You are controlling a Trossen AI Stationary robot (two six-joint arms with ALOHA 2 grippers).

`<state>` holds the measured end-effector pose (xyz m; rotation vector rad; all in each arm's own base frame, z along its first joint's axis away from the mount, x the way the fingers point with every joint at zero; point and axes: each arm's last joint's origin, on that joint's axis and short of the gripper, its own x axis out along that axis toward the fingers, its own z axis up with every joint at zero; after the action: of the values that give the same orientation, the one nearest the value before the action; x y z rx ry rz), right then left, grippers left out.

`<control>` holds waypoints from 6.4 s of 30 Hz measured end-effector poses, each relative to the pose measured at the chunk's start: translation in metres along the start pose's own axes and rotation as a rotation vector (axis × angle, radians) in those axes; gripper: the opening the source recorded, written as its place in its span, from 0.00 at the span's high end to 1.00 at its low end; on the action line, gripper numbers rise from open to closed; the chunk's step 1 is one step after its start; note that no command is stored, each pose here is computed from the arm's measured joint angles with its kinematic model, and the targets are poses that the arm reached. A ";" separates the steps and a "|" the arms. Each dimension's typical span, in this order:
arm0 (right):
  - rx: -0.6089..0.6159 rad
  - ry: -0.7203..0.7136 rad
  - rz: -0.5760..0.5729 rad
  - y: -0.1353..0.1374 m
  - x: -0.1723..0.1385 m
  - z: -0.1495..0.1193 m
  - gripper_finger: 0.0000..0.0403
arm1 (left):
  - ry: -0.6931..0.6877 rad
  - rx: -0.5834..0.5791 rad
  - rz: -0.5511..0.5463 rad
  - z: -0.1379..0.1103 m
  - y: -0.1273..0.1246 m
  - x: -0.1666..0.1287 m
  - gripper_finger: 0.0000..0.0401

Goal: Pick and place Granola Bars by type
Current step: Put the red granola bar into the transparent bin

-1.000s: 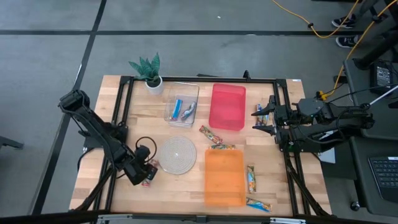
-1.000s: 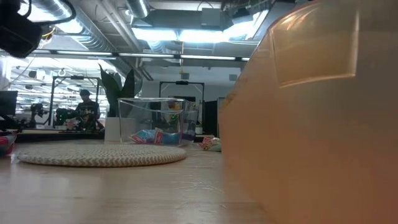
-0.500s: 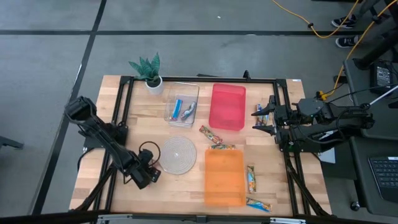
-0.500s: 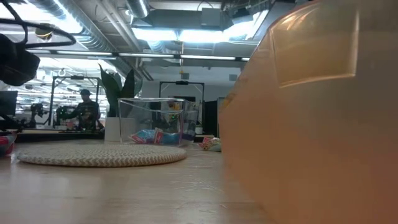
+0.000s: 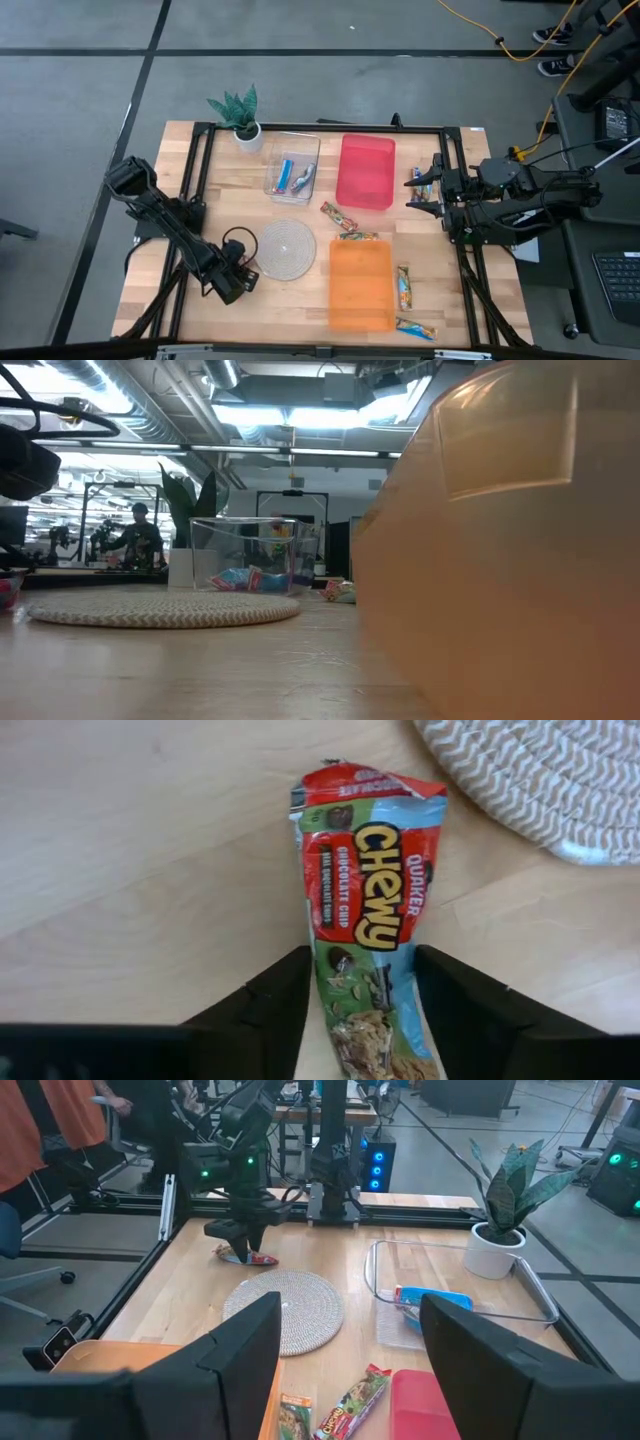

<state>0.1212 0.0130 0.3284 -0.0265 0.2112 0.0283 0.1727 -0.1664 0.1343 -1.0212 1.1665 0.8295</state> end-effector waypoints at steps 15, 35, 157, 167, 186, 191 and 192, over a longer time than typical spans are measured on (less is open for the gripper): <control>-0.002 0.000 0.000 0.000 0.000 0.000 0.40 | 0.001 -0.009 -0.035 -0.005 -0.017 -0.015 0.75; -0.005 0.000 0.000 0.000 0.000 0.000 0.40 | -0.242 0.264 -0.375 0.048 -0.115 -0.100 0.81; -0.059 0.000 0.000 0.000 0.000 0.000 0.40 | -0.471 0.906 -0.396 0.276 -0.124 -0.218 0.60; -0.059 -0.001 -0.001 0.000 0.000 0.000 0.40 | -0.476 0.947 -0.374 0.264 -0.139 -0.209 0.61; 0.010 -0.001 -0.001 0.000 0.000 0.000 0.40 | -0.175 1.213 -0.039 0.280 -0.169 -0.084 0.57; 0.053 0.000 0.000 0.000 0.000 0.000 0.40 | -0.124 1.250 -0.007 0.282 -0.173 -0.060 0.52; 0.055 0.000 0.000 0.000 0.000 0.000 0.40 | -0.115 1.256 -0.002 0.282 -0.173 -0.057 0.51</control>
<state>0.1211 0.0129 0.3284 0.0287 0.2121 0.0221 0.4121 0.0412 0.2460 0.0692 1.2658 0.0365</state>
